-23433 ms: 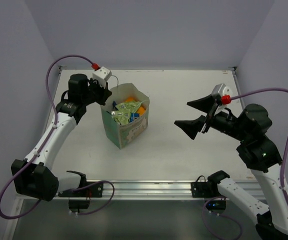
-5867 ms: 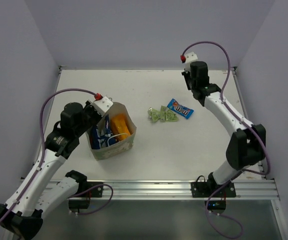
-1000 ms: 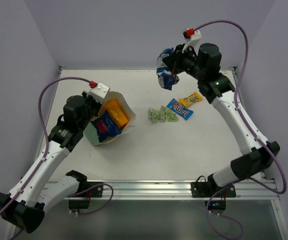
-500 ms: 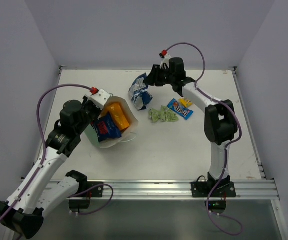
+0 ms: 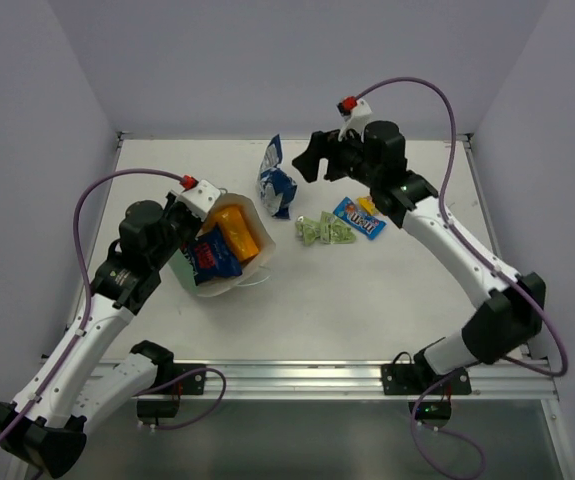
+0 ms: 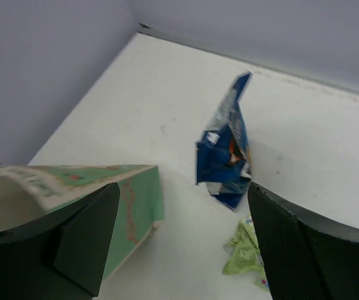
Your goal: Take the snacks out of the paper bag
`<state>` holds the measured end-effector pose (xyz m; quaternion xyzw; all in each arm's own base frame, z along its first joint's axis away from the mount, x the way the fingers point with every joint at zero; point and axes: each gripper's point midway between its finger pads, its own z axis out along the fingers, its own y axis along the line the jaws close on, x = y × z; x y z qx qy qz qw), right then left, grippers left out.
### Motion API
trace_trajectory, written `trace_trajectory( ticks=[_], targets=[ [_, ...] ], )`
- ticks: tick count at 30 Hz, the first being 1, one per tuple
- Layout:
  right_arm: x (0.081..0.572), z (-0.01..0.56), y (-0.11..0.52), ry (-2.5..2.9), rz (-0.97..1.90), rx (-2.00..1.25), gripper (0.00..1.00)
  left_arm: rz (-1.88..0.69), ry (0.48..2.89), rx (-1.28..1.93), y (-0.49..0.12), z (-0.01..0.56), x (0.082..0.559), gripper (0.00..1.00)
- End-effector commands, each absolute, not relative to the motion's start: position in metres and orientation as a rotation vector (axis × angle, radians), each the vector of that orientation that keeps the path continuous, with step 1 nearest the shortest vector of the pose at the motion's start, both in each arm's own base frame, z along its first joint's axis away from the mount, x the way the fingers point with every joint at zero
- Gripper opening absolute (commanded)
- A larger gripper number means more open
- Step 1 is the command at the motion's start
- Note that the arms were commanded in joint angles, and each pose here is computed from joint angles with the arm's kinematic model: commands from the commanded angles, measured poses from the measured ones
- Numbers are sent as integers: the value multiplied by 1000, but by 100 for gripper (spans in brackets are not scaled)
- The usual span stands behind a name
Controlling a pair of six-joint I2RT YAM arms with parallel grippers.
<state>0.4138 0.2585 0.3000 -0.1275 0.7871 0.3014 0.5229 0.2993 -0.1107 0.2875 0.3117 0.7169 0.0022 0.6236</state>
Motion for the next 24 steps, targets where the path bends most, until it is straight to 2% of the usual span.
trace_trajectory(
  ticks=[1,6,11,17,24],
  targets=[
    [366,340,272,1758,662,-448,86,-9,1552,678,-114,317,300,0],
    [282,365,332,1621,851,-712,84,13,1578,630,-107,314,303,0],
    [227,345,392,1628,1022,-871,79,-19,1601,585,-108,311,303,0],
    [217,303,438,1753,1061,-894,78,-23,1592,563,-106,315,301,0],
    [245,243,462,1910,948,-813,77,-47,1594,539,-106,316,297,0]
  ],
)
